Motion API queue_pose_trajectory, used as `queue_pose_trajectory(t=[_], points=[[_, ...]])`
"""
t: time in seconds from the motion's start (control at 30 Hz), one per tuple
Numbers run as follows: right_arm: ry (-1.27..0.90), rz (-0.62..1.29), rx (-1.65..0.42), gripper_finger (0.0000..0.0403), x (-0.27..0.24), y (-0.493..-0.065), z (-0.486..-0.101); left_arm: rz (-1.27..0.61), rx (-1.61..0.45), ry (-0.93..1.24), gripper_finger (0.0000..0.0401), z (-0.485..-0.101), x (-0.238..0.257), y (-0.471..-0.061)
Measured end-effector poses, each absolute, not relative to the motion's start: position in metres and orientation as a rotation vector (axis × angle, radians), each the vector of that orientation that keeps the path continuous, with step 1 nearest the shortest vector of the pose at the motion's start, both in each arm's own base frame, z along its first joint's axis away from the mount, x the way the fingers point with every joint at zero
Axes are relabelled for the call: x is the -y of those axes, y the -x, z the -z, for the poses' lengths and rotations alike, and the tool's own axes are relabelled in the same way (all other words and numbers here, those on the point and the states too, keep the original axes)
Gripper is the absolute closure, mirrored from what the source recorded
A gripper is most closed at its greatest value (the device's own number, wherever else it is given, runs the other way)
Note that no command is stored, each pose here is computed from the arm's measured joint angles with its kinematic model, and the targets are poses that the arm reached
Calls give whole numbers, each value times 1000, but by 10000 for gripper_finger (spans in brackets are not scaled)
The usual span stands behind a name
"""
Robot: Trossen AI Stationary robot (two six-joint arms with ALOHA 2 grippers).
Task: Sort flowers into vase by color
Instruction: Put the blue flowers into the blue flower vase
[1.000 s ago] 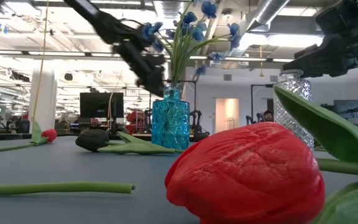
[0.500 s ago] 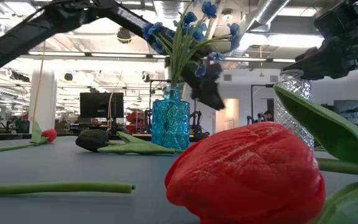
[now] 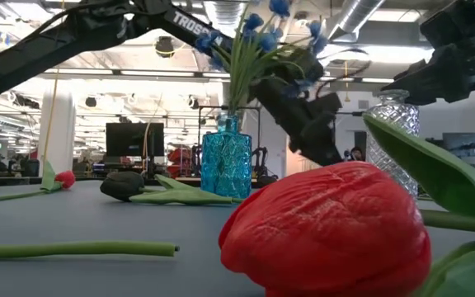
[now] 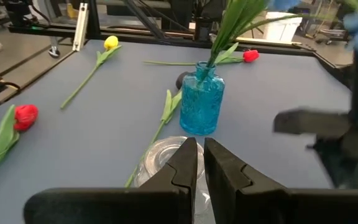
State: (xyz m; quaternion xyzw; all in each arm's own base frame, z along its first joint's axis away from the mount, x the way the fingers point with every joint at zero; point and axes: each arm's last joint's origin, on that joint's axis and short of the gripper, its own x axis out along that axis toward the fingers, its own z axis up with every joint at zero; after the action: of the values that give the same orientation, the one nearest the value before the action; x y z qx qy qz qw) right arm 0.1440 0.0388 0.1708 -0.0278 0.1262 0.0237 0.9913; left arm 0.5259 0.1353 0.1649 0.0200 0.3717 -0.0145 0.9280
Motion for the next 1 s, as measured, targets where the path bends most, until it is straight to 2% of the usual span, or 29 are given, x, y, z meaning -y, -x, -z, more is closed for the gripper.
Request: queue_pose_trajectory(t=[0.13, 0.3, 0.5, 0.67, 0.87, 1.0], points=[[53, -48, -252, 344, -39, -144, -171, 7, -759, -1, 197, -144, -125, -535], [23, -46, -250, 344, -39, -144, -171, -89, -759, 13, 197, -144, -126, -536], [21, -45, -249, 344, -39, -144, -171, -54, -755, 88, 197, -140, -121, -537], [17, -45, -238, 344, -39, -144, -172, -61, -714, 87, 197, -120, -114, -546], [12, -65, -224, 344, -42, -144, -173, -142, -781, 48, 197, -111, -108, -545], [13, -78, -220, 344, -44, -143, -173, -147, -824, 64, 218, -109, -109, -542]])
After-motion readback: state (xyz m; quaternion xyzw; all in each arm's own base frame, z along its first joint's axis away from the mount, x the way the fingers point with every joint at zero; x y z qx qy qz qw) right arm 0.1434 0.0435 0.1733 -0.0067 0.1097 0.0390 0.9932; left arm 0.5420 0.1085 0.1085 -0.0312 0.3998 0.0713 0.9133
